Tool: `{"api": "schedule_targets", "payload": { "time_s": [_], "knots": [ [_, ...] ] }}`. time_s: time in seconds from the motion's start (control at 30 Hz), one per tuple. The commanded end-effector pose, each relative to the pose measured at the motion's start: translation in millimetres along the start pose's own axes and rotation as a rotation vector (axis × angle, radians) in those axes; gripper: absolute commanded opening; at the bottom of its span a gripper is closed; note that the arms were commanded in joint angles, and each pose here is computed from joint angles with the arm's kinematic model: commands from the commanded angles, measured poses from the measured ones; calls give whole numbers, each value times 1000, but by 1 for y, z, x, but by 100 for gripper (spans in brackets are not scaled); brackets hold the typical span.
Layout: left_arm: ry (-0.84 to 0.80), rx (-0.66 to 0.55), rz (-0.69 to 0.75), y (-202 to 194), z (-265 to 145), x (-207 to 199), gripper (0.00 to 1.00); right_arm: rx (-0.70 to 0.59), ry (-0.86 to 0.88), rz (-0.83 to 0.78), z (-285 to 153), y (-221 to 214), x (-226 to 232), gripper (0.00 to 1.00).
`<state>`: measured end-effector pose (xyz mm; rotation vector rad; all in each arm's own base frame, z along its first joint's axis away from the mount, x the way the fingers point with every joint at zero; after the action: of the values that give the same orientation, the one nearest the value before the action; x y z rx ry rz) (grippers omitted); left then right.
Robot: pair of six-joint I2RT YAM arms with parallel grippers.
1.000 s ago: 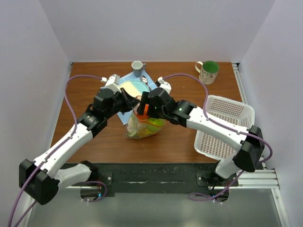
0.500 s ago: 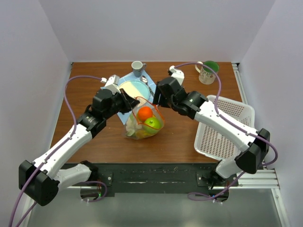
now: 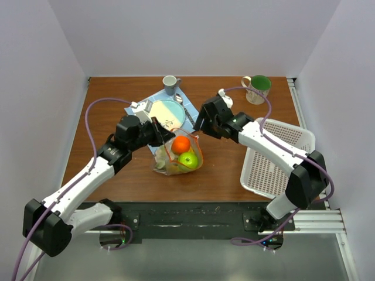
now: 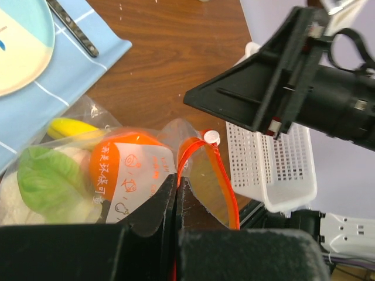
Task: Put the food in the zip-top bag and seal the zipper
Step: Place the fake fruit in the zipper food storage bag, then adjust the zipper food storage bag at the center of the board.
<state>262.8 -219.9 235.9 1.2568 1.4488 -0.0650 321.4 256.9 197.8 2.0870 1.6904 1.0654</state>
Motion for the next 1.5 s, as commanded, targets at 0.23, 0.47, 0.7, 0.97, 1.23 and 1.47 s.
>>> {"api": "schedule_targets", "payload": {
  "time_s": [0.23, 0.47, 0.7, 0.97, 1.23, 1.47],
  "knots": [
    [-83, 27, 28, -12, -10, -4, 0, 160, 103, 233, -3, -37, 7, 63],
    [-89, 46, 25, -23, -12, 3, 0, 205, 103, 297, -12, -45, 5, 58],
    [-102, 56, 28, -27, -16, 2, 0, 201, 100, 310, -19, -43, 2, 42],
    [-142, 96, 72, -33, -19, -3, 1, 251, 124, 328, -6, -51, 3, 16],
    [-71, 88, 281, -23, -28, -14, 34, 202, 99, 317, -20, -29, -8, 0],
    [-6, 21, 544, -12, -32, -66, 54, 226, 57, 324, -38, -29, -14, 0]
  ]
}}
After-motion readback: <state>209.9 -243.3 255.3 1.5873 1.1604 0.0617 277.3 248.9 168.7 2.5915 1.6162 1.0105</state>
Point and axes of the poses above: each gripper's point midway between its finger pads, its own z axis out along the fingers, its own x axis along the line the jaws close on, y = z × x, the point moved 2 cm from there along -z, back along the fingers, and after that the axes turned 6 degrees about -z, right-handed, at the moved point
